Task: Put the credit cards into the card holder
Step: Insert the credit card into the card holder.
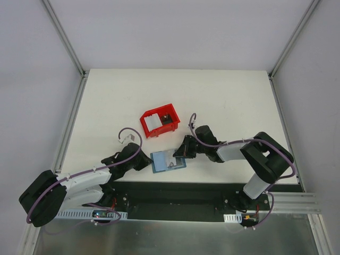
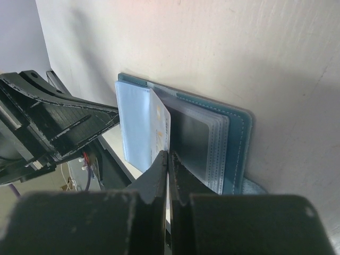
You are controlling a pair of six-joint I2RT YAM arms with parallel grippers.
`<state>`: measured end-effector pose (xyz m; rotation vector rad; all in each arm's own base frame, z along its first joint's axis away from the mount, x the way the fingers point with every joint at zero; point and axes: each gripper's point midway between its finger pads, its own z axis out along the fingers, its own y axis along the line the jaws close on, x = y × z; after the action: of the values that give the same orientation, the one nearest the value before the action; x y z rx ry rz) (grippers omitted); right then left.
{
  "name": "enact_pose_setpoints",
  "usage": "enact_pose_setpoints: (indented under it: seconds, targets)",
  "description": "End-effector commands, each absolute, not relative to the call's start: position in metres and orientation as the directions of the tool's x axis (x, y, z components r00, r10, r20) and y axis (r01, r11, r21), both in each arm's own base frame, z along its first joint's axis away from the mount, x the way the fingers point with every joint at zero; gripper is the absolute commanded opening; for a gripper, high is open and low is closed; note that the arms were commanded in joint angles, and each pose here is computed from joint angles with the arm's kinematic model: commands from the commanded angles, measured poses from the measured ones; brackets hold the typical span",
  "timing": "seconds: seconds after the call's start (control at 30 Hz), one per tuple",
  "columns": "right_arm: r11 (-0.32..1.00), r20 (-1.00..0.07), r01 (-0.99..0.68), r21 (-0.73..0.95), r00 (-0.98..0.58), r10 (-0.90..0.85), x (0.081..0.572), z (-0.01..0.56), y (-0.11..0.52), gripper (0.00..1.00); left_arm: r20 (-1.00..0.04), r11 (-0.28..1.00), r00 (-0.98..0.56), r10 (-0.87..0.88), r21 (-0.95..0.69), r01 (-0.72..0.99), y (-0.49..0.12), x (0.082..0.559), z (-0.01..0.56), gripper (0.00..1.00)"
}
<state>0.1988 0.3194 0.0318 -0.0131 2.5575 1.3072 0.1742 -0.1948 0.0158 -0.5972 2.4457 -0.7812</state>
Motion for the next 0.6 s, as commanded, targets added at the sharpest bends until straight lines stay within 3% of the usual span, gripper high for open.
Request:
enact_pose_setpoints:
  seconds: [0.0, 0.37, 0.57]
  targets:
    - [0.596, -0.261, -0.159, 0.787, -0.961, 0.088, 0.191, 0.026, 0.321, 0.0, -0.323, 0.765, -0.795, -0.513, -0.592, -0.253, -0.189, 0.168, 0.008, 0.0]
    - [0.615, -0.311, -0.248, 0.749, -0.95, -0.005, 0.184, 0.023, 0.321, 0.0, -0.332, 0.764, -0.788, -0.519, -0.594, -0.253, -0.189, 0.172, 0.01, 0.0]
    - [0.593, -0.283, -0.254, 0.764, -0.958, -0.046, 0.176, 0.024, 0.326, 0.0, -0.333, 0.762, -0.785, -0.521, -0.595, -0.253, -0.189, 0.174, 0.011, 0.0]
